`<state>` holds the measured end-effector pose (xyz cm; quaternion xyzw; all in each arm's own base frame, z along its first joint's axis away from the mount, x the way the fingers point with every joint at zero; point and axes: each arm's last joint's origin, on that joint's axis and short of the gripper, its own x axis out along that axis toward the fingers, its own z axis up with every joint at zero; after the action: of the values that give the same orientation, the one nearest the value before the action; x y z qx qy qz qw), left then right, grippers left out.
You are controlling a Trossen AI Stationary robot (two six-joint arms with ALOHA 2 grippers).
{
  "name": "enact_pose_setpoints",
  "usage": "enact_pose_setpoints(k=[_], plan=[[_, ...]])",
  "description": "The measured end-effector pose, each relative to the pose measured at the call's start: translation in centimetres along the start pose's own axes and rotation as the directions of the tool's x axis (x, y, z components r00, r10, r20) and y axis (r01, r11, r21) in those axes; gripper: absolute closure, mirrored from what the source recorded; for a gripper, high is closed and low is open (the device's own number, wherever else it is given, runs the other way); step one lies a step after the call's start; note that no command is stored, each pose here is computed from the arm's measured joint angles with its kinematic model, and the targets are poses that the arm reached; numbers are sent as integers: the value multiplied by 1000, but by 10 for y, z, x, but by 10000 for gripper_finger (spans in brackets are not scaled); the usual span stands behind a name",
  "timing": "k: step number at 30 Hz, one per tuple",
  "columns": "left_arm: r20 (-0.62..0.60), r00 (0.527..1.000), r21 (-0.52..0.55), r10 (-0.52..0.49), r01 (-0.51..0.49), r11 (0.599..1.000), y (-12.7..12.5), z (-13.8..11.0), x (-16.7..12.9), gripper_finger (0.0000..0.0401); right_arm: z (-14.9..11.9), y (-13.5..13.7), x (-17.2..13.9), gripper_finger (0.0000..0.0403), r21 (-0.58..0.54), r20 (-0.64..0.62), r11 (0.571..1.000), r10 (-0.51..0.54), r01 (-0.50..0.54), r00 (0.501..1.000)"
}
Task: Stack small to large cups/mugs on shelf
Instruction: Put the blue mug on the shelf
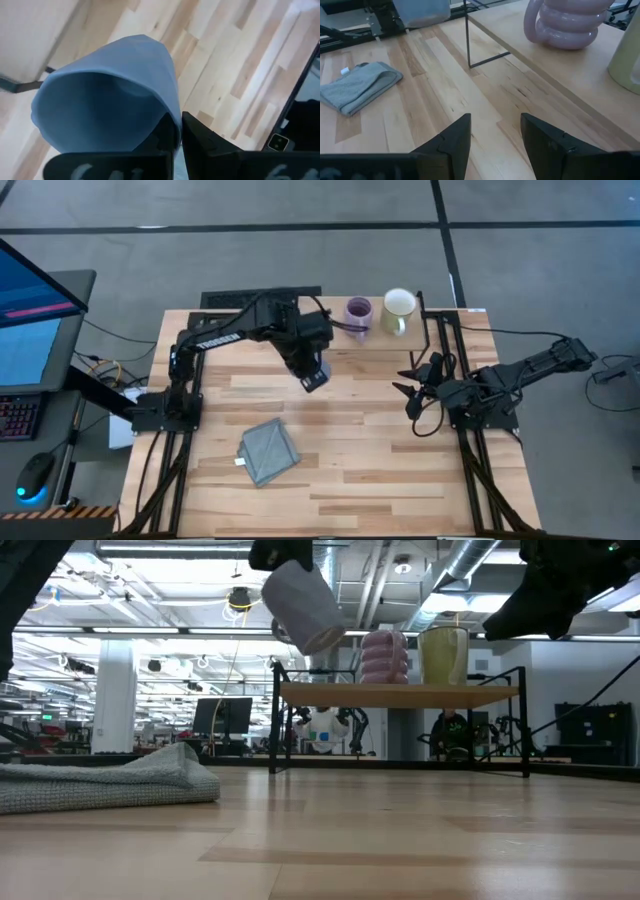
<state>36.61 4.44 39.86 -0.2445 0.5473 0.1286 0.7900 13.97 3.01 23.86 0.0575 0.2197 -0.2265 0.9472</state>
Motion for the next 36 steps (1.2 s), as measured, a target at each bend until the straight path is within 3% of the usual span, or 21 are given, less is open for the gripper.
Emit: enact_pose_setpoints(k=[9, 16, 28, 32, 36], plan=[[-73, 997, 16, 31, -30, 999, -14, 4, 35, 401, 2, 1, 0, 210, 13, 14, 1000, 7, -8, 1000], [-166, 985, 71, 50, -39, 997, -32, 4, 76, 401, 2, 1, 0, 210, 15, 15, 1000, 9, -9, 1000], [-304, 946, 72, 110, -92, 993, -52, -2, 144, 401, 1, 1, 0, 210, 35, 9, 999, 11, -11, 1000], [-305, 947, 64, 99, -84, 994, -58, -1, 160, 401, 1, 1, 0, 210, 33, 7, 999, 12, -12, 1000], [-274, 961, 68, 34, -16, 998, -67, 2, 173, 401, 1, 2, 1, 210, 31, 4, 999, 12, -12, 1000]])
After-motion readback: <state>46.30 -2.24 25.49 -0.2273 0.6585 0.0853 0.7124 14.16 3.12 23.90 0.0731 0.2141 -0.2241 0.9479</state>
